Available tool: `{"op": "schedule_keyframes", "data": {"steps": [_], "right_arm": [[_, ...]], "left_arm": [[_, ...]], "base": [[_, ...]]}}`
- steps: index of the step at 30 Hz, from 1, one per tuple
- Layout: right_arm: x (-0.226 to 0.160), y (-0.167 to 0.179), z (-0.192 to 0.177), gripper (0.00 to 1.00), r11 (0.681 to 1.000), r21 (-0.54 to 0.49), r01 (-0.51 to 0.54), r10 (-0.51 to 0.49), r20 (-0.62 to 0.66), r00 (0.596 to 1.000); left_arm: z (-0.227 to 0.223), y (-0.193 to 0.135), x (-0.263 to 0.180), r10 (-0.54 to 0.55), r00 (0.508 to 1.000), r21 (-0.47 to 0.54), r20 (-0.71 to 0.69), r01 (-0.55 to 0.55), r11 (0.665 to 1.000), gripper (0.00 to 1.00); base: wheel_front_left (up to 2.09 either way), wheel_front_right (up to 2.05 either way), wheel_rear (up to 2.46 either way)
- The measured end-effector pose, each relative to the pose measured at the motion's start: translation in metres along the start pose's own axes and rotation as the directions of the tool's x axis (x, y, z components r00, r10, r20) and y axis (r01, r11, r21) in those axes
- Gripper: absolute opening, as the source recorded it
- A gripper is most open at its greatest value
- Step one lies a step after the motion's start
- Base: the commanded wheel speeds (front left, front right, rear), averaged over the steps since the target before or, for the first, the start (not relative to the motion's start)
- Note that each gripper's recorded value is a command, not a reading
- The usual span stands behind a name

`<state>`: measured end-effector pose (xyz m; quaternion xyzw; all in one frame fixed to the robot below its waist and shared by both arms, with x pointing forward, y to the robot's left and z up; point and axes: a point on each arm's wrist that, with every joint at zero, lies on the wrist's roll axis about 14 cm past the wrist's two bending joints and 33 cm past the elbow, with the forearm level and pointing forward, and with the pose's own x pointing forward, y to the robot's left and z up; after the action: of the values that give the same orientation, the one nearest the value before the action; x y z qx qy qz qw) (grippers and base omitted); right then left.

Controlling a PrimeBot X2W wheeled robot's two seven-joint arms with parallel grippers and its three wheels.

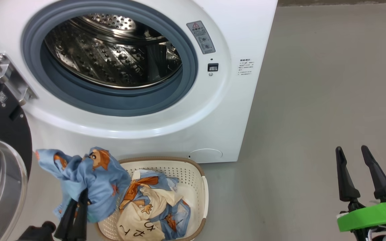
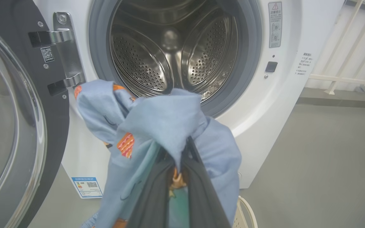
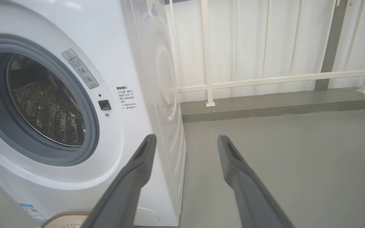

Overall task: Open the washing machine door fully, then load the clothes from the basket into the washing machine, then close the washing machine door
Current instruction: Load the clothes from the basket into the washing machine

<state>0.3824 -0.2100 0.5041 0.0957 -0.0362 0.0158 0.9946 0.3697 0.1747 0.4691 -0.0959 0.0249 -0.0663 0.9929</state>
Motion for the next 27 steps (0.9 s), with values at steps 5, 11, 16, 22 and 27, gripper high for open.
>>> {"op": "schedule_keyframes", "data": {"steps": [5, 11, 16, 22, 27], "right_arm": [[-0.005, -0.001, -0.004, 1.0, 1.0, 0.003, 0.004, -0.004, -0.013, 1.0], [-0.007, -0.003, -0.008, 1.0, 1.0, 0.003, 0.014, -0.014, -0.026, 1.0], [-0.006, -0.007, -0.015, 1.0, 1.0, 0.002, 0.026, -0.026, -0.045, 0.999], [0.006, -0.012, -0.021, 1.0, 0.999, -0.001, 0.036, -0.036, -0.056, 0.998], [0.022, -0.016, -0.031, 1.0, 0.999, -0.001, 0.048, -0.048, -0.072, 0.996]], "left_arm": [[0.0, -0.002, -0.006, 0.004, 1.0, 0.0, 0.004, -0.004, 1.0, 0.0], [-0.005, -0.005, -0.004, 0.004, 1.0, -0.009, -0.008, -0.004, 1.0, 0.0], [-0.007, -0.006, 0.007, -0.003, 1.0, -0.002, -0.012, 0.003, 1.0, 0.0], [0.001, -0.011, 0.042, -0.029, 0.999, 0.023, 0.016, 0.029, 0.999, 0.0], [0.003, -0.009, 0.086, -0.032, 0.999, 0.017, 0.033, 0.032, 0.999, 0.0]], "base": [[0.0, 0.0, 0.0], [0.0, 0.0, 0.0], [0.0, 0.0, 0.0], [0.0, 0.0, 0.0], [0.0, 0.0, 0.0]]}}
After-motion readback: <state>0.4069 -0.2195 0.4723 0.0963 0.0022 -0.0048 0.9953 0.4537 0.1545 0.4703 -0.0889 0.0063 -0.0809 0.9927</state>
